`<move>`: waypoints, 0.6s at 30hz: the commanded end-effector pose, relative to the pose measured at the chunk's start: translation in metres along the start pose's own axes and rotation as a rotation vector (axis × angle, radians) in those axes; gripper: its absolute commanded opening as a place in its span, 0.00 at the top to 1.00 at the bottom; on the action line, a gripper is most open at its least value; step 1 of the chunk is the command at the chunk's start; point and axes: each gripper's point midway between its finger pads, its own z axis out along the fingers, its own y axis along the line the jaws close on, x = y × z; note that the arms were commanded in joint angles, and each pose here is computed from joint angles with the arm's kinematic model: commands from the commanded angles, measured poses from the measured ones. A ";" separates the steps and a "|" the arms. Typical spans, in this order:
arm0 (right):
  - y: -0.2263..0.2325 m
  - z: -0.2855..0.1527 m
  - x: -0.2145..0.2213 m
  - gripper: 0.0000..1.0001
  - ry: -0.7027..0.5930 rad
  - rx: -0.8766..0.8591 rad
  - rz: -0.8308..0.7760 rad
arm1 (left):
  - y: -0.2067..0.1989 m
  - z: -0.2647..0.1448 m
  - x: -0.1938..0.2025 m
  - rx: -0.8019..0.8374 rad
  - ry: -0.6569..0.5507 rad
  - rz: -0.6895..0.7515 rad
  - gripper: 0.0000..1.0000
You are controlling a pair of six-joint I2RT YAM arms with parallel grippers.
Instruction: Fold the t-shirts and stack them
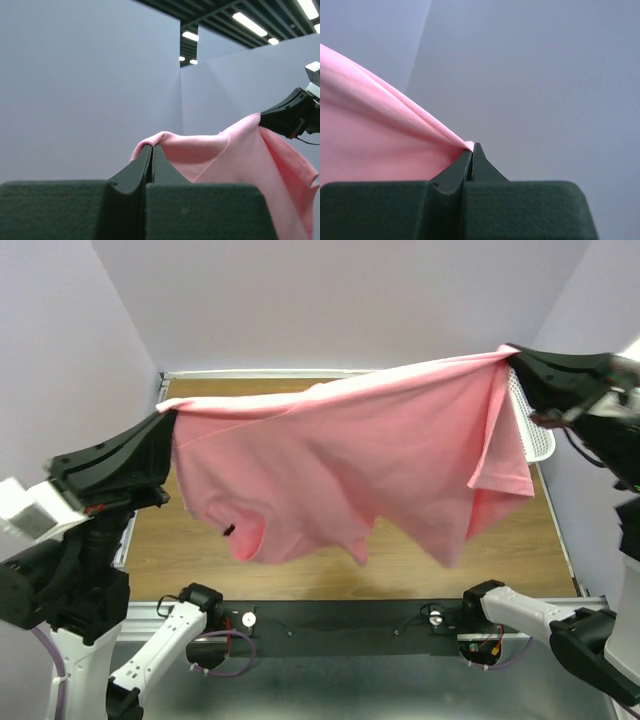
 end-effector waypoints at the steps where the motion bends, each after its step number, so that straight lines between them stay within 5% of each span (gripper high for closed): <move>1: 0.010 0.025 0.146 0.99 0.355 0.000 0.034 | 0.040 -0.010 0.077 -0.178 0.129 -0.110 1.00; 5: 0.034 0.021 0.252 0.98 0.532 -0.009 0.033 | 0.082 -0.047 0.213 -0.399 0.392 -0.263 1.00; 9: 0.074 0.010 0.370 0.94 0.714 -0.083 0.044 | 0.095 -0.131 0.360 -0.593 0.691 -0.449 1.00; 15: 0.116 0.013 0.533 0.92 0.994 -0.175 0.098 | 0.112 -0.222 0.485 -0.791 0.946 -0.607 0.98; 18: 0.115 0.026 0.580 0.83 1.082 -0.137 0.126 | 0.138 -0.233 0.515 -0.848 1.010 -0.616 0.57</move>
